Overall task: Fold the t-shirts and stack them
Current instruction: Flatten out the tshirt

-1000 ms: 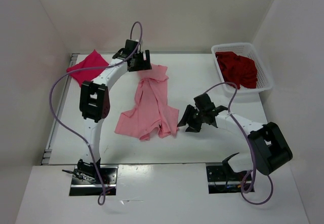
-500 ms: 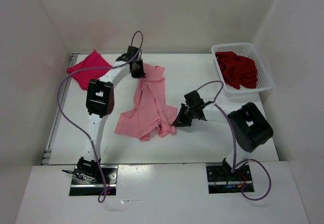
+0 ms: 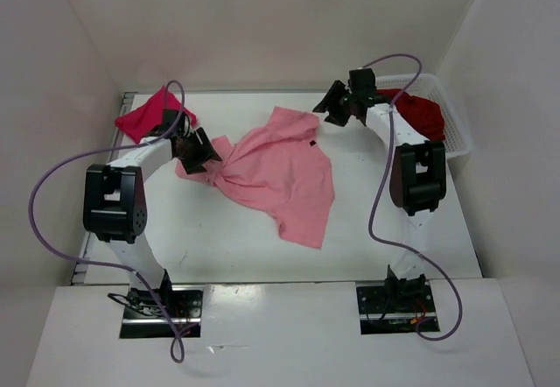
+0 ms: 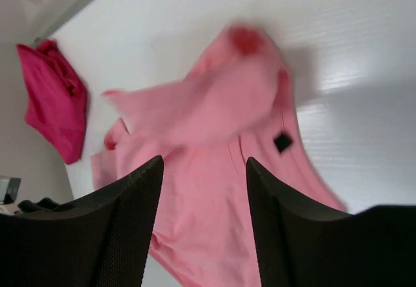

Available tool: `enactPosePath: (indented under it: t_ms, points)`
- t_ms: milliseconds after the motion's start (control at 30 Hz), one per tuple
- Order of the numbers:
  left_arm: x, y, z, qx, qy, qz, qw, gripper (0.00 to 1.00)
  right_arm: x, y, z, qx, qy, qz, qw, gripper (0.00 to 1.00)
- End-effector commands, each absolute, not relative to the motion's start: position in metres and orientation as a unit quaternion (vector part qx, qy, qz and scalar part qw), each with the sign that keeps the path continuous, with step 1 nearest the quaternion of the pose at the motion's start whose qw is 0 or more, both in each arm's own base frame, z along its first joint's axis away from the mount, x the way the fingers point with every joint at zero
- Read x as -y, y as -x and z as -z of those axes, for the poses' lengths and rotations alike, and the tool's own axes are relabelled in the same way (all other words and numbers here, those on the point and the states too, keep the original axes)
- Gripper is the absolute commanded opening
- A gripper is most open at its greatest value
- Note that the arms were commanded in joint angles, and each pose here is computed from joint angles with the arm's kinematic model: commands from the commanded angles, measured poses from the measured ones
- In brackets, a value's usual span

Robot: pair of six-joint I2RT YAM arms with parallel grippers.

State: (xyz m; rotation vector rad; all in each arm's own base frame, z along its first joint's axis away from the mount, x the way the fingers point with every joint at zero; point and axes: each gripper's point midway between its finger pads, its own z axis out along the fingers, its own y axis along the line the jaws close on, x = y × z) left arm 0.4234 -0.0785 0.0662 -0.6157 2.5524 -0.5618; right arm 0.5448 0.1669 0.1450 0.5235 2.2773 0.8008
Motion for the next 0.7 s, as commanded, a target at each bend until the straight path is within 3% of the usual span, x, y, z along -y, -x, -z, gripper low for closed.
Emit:
enactPosePath:
  t_ms: [0, 67, 133, 167, 200, 267, 300, 367, 467, 533, 667]
  points:
    - [0.089, -0.407, -0.091, -0.913, 0.225, 0.242, 0.241, 0.71, -0.187, -0.517, -0.171, -0.887, -0.148, -0.286, 0.333, 0.60]
    - [0.084, -0.404, -0.099, -0.908, 0.233, 0.231, 0.260, 0.77, -0.190, -0.487, -0.174, -0.888, -0.137, -0.283, 0.335, 0.61]
    - [0.077, -0.403, -0.114, -0.902, 0.235, 0.218, 0.288, 0.77, -0.193, -0.450, -0.140, -0.892, -0.160, -0.300, 0.298, 0.61]
    - [0.075, -0.404, -0.123, -0.899, 0.235, 0.215, 0.300, 0.77, -0.201, -0.431, -0.150, -0.887, -0.152, -0.316, 0.301, 0.60]
    - [0.078, -0.401, -0.121, -0.904, 0.226, 0.209, 0.298, 0.77, -0.204, -0.417, -0.142, -0.889, -0.156, -0.317, 0.290, 0.49]
    - [0.073, -0.401, -0.119, -0.909, 0.224, 0.182, 0.302, 0.77, -0.208, -0.373, -0.120, -0.898, -0.163, -0.317, 0.257, 0.36]
    - [0.075, -0.400, -0.115, -0.913, 0.214, 0.174, 0.301, 0.77, -0.201, -0.353, -0.099, -0.907, -0.175, -0.299, 0.239, 0.21]
    - [0.072, -0.406, -0.117, -0.914, 0.210, 0.152, 0.312, 0.77, -0.197, -0.332, -0.106, -0.901, -0.188, -0.306, 0.242, 0.12]
    - [0.077, -0.419, -0.115, -0.918, 0.192, 0.113, 0.327, 0.75, -0.178, -0.292, -0.076, -0.906, -0.226, -0.282, 0.219, 0.12]
    - [0.090, -0.432, -0.120, -0.923, 0.160, 0.096, 0.337, 0.72, -0.175, -0.283, -0.068, -0.908, -0.232, -0.279, 0.211, 0.22]
    - [0.105, -0.453, -0.115, -0.928, 0.116, 0.041, 0.352, 0.65, -0.173, -0.271, -0.059, -0.907, -0.242, -0.280, 0.199, 0.24]
